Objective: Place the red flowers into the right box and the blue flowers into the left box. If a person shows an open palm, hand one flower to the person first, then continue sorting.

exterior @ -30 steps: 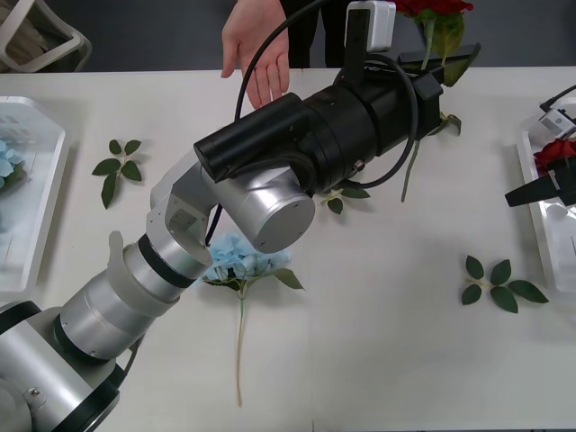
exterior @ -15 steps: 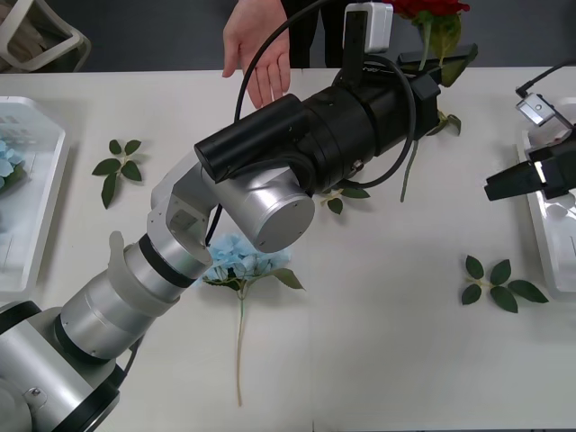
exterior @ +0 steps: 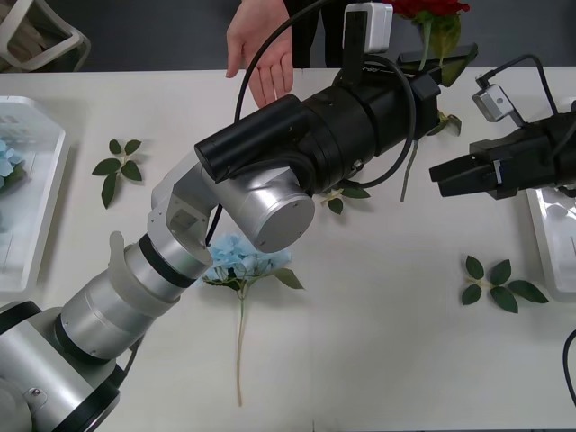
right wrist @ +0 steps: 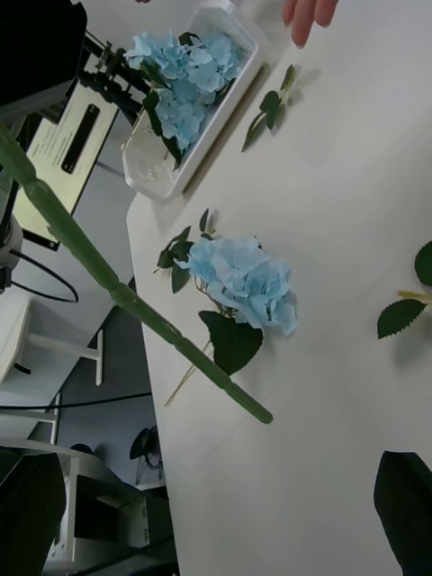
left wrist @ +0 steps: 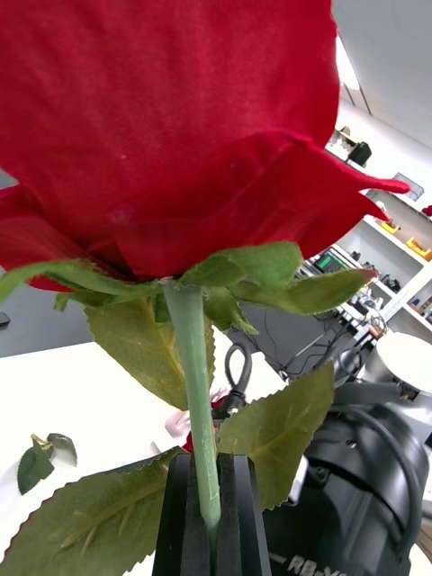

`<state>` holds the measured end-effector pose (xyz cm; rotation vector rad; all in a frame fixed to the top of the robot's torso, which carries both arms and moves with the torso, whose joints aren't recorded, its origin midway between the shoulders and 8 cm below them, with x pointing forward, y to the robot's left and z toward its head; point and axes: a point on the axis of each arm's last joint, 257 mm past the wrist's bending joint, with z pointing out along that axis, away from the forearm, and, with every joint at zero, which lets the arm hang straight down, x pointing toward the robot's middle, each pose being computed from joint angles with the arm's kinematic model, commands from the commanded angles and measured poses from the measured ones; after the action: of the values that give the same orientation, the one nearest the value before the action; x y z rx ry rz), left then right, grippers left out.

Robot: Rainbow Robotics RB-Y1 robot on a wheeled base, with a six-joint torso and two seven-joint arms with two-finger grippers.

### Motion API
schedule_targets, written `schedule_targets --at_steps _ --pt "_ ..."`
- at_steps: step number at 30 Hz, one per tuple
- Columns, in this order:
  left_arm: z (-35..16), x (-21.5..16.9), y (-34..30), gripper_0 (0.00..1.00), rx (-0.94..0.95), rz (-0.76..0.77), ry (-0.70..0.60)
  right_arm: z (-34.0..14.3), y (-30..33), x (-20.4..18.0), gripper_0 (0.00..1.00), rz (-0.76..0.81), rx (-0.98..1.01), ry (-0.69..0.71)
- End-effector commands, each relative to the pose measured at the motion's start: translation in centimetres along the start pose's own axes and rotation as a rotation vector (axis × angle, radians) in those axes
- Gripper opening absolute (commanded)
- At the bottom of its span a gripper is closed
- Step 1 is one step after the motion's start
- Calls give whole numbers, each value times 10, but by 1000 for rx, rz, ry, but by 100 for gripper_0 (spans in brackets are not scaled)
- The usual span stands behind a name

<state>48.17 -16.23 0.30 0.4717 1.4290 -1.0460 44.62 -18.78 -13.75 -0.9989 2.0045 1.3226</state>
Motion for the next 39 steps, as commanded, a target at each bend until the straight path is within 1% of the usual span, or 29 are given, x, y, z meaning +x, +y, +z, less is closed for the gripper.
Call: schedule_targets --at_steps 1,6,7,8,9,10,11,12,14,15,16,31,32,33,34,35,36,39 --pt "12 -20 -41 0 80 -4 -36 25 11 -16 100 -56 -44 -52" --pt "12 -20 -41 0 80 -4 -36 40 15 -23 100 -63 -66 -74" --pt "12 -20 -41 0 80 -4 -36 44 16 -25 95 -64 -69 -82" --pt "12 -20 -41 0 80 -4 -36 47 16 -27 86 -65 -73 -89" --pt "12 -20 -41 0 80 -4 -36 48 17 -28 80 -64 -75 -91" --pt "12 -20 -41 0 80 -4 -36 50 18 -30 67 -64 -80 -101" --pt "12 -20 -41 0 80 -4 -36 52 19 -33 51 -65 -83 -109" --pt "12 -20 -41 0 80 -4 -36 53 19 -33 43 -64 -84 -110" --pt "12 -20 -41 0 80 -4 -36 55 18 -34 8 -57 -84 -113" --pt "12 -20 -41 0 80 -4 -36 55 18 -34 2 -57 -84 -113" --pt "12 -20 -41 0 80 -4 -36 55 18 -34 0 -55 -83 -114" --pt "12 -20 -41 0 80 -4 -36 54 17 -34 0 -40 -79 -114" --pt "12 -20 -41 9 80 -4 -36 54 16 -34 0 -36 -77 -116" --pt "12 -20 -41 39 80 -4 -36 54 15 -35 0 -35 -72 -119" --pt "12 -20 -41 54 80 -4 -36 53 15 -35 0 -35 -69 -120" --pt "12 -20 -41 82 80 -4 -36 53 14 -36 0 -31 -66 -123" --pt "12 -20 -41 100 80 -4 -36 53 13 -37 0 -28 -63 -126" --pt "12 -20 -41 100 80 -4 -36 52 11 -38 0 -23 -56 -131"
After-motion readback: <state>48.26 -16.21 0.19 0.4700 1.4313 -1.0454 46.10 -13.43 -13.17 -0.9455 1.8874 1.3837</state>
